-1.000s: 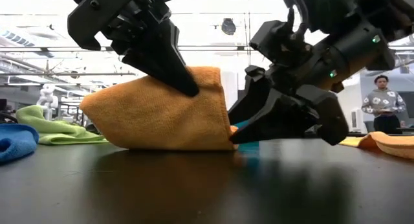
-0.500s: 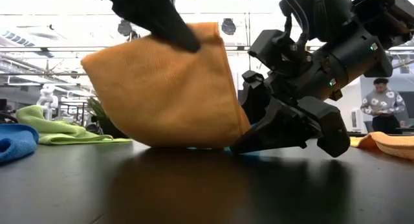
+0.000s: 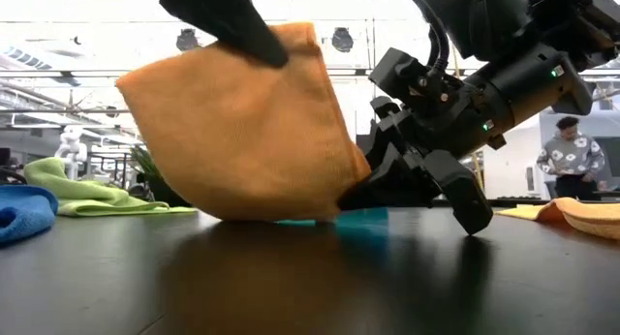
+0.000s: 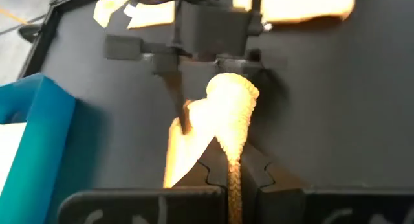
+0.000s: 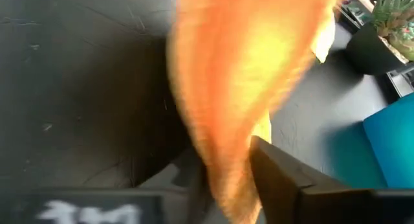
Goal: Fold microfiber towels
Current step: Put the folded orange microfiber cloth into the blue bin
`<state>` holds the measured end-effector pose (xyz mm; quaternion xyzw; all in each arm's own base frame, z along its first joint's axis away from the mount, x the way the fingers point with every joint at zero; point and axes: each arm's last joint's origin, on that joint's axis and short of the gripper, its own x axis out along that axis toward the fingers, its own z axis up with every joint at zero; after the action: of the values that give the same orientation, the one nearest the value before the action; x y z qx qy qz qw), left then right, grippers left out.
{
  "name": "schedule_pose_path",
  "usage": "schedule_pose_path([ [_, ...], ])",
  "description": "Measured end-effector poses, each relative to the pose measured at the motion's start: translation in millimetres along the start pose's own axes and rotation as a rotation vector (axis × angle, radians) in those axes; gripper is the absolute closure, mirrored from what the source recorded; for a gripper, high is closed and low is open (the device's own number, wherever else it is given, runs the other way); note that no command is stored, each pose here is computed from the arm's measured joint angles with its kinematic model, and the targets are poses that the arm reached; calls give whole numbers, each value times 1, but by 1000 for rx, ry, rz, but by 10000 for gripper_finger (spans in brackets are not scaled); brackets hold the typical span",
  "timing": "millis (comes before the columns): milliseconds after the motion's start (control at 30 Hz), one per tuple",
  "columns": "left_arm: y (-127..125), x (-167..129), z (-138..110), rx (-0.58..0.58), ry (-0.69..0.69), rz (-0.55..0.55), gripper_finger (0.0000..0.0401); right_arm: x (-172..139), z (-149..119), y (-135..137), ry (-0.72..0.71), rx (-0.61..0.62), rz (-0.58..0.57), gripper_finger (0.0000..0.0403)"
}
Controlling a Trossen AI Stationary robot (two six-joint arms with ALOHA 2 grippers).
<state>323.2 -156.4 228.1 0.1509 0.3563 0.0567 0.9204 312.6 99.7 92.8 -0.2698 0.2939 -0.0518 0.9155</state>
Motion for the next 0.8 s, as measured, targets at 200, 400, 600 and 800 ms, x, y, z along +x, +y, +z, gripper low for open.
schedule_pose_path([
  [200,7,-7,2,0,-5,50,398,-2,0,-1,11,-13,3,394],
  [400,23,-13,3,-3,-2,195,398,-23,17,-21,-10,-18,-15,399],
  [600,54,-23,-14,-27,-9,337,398,-55,34,-69,-8,11,-139,400],
  [800,102,-19,-44,-127,-119,389,398,-72,33,-121,12,55,-240,401],
])
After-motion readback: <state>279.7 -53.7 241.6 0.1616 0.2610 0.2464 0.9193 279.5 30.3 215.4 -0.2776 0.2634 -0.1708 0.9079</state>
